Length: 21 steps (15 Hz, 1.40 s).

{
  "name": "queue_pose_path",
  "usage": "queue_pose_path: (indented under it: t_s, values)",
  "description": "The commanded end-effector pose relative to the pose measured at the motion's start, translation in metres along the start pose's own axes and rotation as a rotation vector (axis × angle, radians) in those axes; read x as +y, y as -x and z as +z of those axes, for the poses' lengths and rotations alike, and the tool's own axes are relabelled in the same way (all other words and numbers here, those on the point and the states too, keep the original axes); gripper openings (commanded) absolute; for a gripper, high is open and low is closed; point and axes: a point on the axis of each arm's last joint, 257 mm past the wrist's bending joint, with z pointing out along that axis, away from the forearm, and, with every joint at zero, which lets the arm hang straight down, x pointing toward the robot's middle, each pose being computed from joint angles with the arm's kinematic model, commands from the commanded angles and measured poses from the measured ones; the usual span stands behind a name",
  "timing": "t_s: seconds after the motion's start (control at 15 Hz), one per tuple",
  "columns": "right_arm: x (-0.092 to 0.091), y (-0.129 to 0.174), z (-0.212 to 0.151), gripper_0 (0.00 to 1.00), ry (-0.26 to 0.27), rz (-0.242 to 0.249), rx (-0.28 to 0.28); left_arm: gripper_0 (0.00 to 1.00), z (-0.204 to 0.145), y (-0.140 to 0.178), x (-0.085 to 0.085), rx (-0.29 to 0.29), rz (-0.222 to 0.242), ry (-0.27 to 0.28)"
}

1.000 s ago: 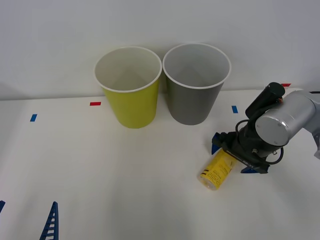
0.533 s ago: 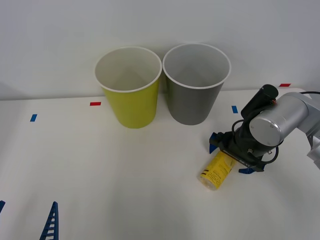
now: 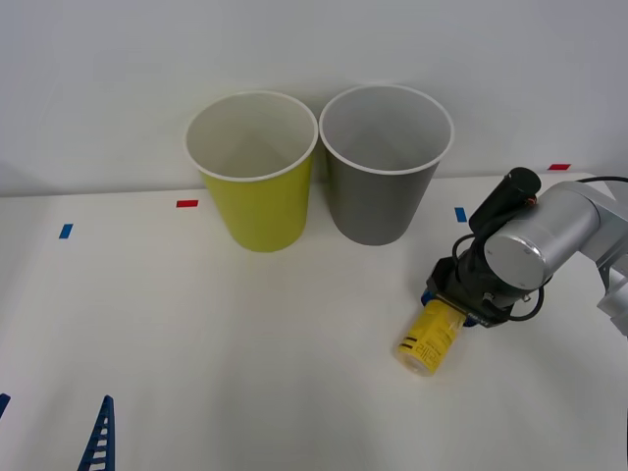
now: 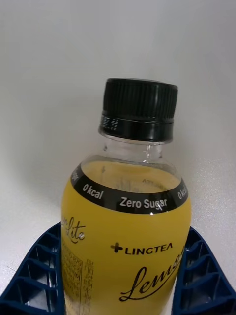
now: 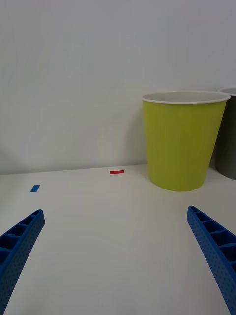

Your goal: Put cans in the gray bin and PET bottles in the light green bin.

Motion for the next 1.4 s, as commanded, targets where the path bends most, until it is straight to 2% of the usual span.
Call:
queue_pose_path:
  t_s: [0.07, 0.27, 0.33, 0.4, 0.47, 0.6, 0.67, 0.8, 0.87, 1.07, 1.4]
  values:
    - [-0.004, -0.001, -0.003, 0.0, -0.019, -0.02, -0.006, 1.0, 0.0, 0.0, 0.0, 0.0, 0.0, 0.0]
    - [-0.008, -0.004, -0.004, 0.0, -0.04, -0.04, -0.009, 1.0, 0.0, 0.0, 0.0, 0.0, 0.0, 0.0]
    - [-0.011, -0.002, -0.003, 0.0, -0.047, -0.059, -0.031, 1.0, 0.0, 0.0, 0.0, 0.0, 0.0, 0.0]
    - [-0.013, 0.001, -0.005, 0.0, -0.046, -0.103, -0.067, 1.0, 0.0, 0.0, 0.0, 0.0, 0.0, 0.0]
    - [-0.017, 0.003, -0.006, 0.0, -0.039, -0.137, -0.075, 1.0, 0.0, 0.0, 0.0, 0.0, 0.0, 0.0]
    - [-0.017, 0.005, -0.016, 0.0, 0.008, -0.202, -0.1, 1.0, 0.0, 0.0, 0.0, 0.0, 0.0, 0.0]
    - [-0.013, 0.005, -0.022, 0.0, 0.037, -0.25, -0.128, 1.0, 0.0, 0.0, 0.0, 0.0, 0.0, 0.0]
    - [-0.006, 0.003, -0.033, 0.0, 0.085, -0.31, -0.163, 1.0, 0.0, 0.0, 0.0, 0.0, 0.0, 0.0]
    - [0.0, 0.002, -0.043, 0.0, 0.127, -0.349, -0.191, 1.0, 0.0, 0.0, 0.0, 0.0, 0.0, 0.0]
    - [0.015, -0.001, -0.073, 0.0, 0.204, -0.468, -0.286, 1.0, 0.0, 0.0, 0.0, 0.0, 0.0, 0.0]
    - [0.034, 0.005, -0.113, 0.0, 0.254, -0.677, -0.464, 1.0, 0.0, 0.0, 0.0, 0.0, 0.0, 0.0]
